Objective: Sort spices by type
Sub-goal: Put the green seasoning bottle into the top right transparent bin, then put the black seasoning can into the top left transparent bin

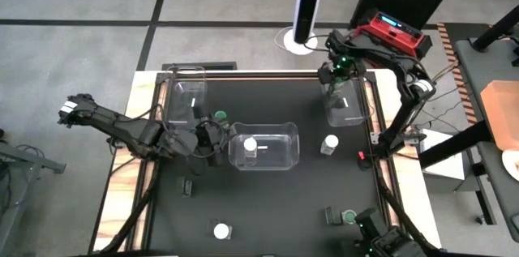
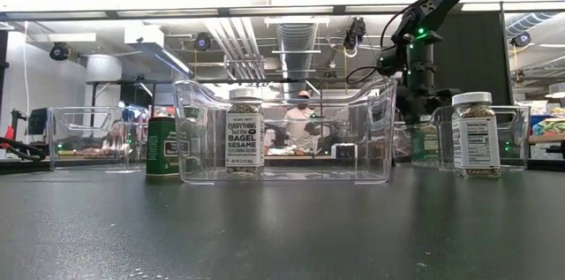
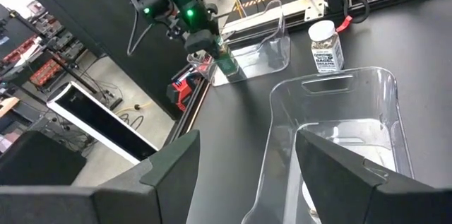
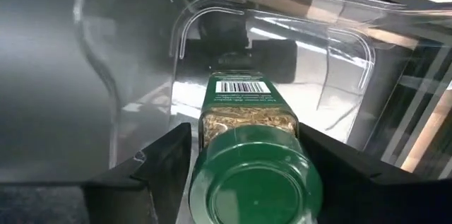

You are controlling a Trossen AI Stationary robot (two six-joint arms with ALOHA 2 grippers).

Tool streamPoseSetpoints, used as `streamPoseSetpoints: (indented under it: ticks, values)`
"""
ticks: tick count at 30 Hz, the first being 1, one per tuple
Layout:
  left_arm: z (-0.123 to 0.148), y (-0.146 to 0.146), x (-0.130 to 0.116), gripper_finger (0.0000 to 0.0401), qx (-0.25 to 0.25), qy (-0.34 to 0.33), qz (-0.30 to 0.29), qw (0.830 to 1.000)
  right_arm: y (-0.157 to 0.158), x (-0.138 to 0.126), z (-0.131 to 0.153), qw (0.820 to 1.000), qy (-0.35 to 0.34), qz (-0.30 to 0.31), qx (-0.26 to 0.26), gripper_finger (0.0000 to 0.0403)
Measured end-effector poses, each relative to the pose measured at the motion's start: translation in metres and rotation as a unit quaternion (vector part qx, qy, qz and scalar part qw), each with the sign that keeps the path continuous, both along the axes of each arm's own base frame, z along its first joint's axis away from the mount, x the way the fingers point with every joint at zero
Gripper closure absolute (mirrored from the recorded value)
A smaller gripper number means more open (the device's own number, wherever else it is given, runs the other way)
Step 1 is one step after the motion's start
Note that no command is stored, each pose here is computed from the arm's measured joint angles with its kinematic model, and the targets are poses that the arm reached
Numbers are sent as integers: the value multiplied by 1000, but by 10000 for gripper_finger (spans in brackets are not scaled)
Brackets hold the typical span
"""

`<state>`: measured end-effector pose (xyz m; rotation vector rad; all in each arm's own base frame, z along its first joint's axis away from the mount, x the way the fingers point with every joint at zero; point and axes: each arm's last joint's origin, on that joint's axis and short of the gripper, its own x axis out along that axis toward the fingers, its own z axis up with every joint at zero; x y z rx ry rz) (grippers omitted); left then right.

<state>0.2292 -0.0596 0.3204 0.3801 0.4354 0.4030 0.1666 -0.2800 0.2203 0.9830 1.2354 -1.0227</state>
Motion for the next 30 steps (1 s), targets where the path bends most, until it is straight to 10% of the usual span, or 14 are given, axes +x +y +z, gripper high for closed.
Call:
streamPoseSetpoints:
  ticks: [21, 30]
  values:
    - [0, 0, 0, 182, -3, -1, 1, 1000, 7, -3, 62, 994, -50, 1, -94, 116]
    - [0, 0, 0, 182, -16, -8, 6, 1000, 74, 23, 126, 957, -148, 116, -219, 165]
